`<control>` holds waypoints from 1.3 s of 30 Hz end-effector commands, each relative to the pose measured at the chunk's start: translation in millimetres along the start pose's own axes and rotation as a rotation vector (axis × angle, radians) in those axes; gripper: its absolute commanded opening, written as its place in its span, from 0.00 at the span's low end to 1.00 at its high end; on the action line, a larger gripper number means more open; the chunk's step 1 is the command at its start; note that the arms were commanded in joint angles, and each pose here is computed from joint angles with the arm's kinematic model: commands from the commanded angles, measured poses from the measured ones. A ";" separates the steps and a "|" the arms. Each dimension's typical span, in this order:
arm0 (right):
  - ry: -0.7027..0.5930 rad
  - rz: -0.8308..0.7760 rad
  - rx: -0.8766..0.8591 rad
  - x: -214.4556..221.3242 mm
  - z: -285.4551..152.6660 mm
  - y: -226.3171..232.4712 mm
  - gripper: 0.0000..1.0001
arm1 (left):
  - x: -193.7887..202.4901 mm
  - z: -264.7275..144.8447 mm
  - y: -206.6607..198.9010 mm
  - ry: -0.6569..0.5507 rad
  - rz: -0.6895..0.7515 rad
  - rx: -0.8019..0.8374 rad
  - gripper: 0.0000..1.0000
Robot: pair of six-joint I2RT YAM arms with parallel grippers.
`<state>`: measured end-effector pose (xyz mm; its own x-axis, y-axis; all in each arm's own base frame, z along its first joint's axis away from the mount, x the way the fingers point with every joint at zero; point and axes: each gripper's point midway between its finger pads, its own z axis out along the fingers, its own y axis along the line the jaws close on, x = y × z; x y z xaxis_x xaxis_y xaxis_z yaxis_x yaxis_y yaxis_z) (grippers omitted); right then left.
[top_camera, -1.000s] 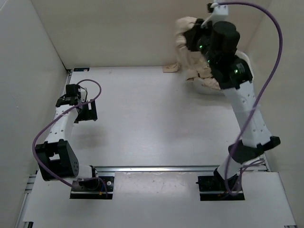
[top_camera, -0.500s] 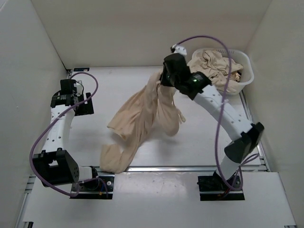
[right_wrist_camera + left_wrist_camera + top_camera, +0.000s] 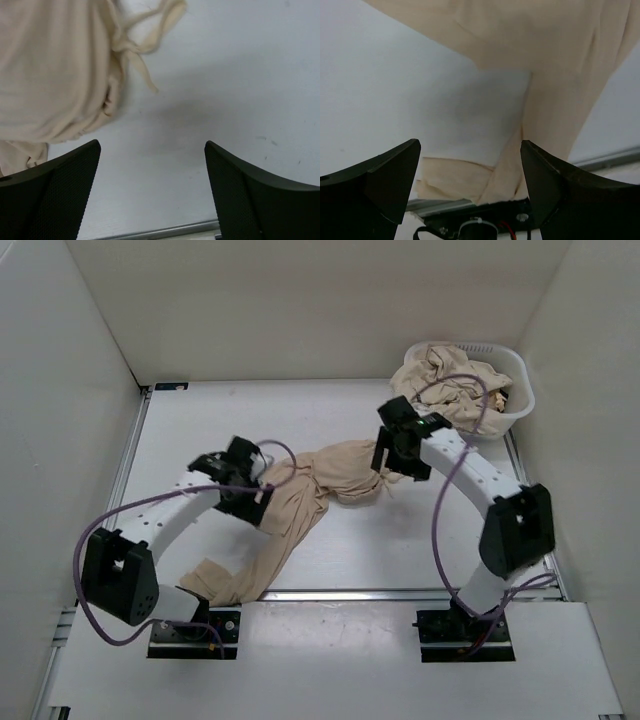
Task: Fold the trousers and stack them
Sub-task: Grab the trousers from the pile, then flatten the trousers out
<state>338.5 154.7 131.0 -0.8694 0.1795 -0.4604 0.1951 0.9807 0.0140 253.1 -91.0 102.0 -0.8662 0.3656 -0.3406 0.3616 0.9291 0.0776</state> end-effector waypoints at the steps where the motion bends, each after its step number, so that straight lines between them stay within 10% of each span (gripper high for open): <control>1: -0.013 0.185 -0.054 15.0 -0.2 -25.3 0.87 | 52.4 23.1 -23.8 0.144 0.141 -0.010 0.93; 5: 0.048 0.233 -0.184 31.0 22.3 -10.2 0.64 | 74.0 49.4 -28.3 0.215 0.185 -0.027 0.93; 13: 0.097 0.322 -0.456 22.0 38.5 64.2 0.76 | 86.6 65.8 -57.4 0.300 0.220 0.084 0.94; 17: 0.226 0.385 -0.368 40.2 65.1 69.9 0.71 | 101.2 76.6 -64.3 0.359 0.217 0.123 0.69; 20: 0.330 0.392 -0.280 57.5 80.2 65.9 0.59 | 105.3 81.6 -58.7 0.375 0.224 0.090 0.14; 23: 0.341 0.403 -0.252 62.8 79.7 64.2 0.44 | 105.5 84.1 -49.6 0.381 0.222 0.049 0.14; 27: 0.302 0.342 -0.135 62.6 72.4 36.6 0.00 | 85.8 81.0 -17.3 0.299 0.149 -0.057 0.14; 39: 0.248 -0.222 0.381 32.6 -66.5 -109.5 0.00 | 18.7 31.3 138.4 0.034 -0.326 -0.376 0.14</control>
<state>303.7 114.0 152.0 -0.9107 0.2224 -0.3480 0.2651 0.9609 -0.0797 258.1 20.0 43.8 -0.9697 0.0999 -0.2231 0.0389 0.9641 0.2627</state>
